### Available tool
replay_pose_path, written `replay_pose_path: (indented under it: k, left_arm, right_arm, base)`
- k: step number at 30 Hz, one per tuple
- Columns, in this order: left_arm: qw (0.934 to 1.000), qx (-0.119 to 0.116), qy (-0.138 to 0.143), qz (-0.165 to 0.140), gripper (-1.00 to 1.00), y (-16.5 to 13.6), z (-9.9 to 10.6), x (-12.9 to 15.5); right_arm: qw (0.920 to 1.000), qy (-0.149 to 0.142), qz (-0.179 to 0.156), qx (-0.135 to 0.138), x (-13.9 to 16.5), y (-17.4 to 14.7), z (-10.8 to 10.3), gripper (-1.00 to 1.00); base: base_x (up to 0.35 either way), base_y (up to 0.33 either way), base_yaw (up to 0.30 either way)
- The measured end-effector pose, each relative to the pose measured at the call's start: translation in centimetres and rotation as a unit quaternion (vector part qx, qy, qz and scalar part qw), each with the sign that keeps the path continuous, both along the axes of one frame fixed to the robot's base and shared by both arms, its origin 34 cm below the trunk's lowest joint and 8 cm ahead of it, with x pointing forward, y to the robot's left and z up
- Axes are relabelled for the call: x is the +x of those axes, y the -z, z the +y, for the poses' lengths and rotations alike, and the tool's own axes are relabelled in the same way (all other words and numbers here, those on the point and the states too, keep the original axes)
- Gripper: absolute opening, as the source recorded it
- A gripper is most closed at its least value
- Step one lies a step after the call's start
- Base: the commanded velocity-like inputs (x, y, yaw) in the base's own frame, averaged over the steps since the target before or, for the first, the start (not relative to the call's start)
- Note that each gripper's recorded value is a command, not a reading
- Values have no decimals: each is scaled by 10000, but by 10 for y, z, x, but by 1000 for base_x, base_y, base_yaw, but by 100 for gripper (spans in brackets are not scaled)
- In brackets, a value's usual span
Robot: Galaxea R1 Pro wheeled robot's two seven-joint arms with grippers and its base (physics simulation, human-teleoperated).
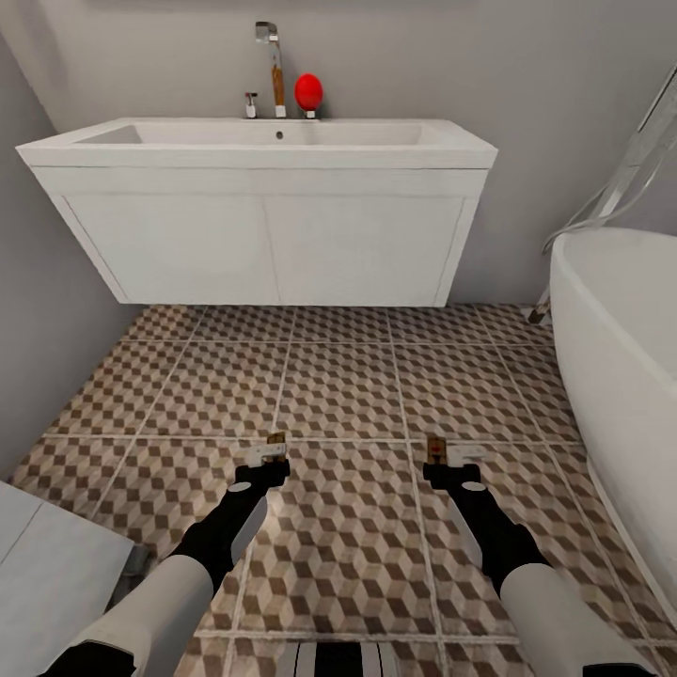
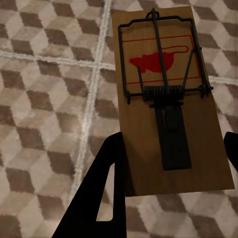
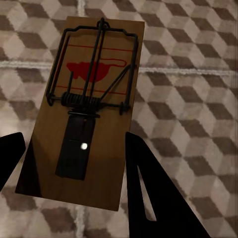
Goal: Take the four mousetraps from the cabinet in the bathroom and place them on the bathroom floor. Make sure all four end up on the same floor surface, and ensure that at least two of them are either under or directly next to the same bathroom sink.
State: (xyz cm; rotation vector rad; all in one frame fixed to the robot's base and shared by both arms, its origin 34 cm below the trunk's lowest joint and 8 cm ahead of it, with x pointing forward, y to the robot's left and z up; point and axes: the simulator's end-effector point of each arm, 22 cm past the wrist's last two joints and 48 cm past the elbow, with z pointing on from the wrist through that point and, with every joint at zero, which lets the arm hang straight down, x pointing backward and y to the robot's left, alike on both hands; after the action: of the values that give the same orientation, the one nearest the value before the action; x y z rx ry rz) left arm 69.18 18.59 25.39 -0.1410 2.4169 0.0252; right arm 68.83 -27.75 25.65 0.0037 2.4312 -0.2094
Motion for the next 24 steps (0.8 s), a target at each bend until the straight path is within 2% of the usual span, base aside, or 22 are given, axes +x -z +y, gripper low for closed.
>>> replay_pose_path:
  k: [16,24]
  left_arm:
    - [10000,1,0,5,-100,0,0,0]
    - [10000,41,-6,-2,-100,0,2,0]
  right_arm:
    - [10000,-1,-4,4,0,0,1,-100]
    - [10000,-1,-5,4,0,-1,1,-100]
  base:
    - [4,0,-6]
    - [232,0,0]
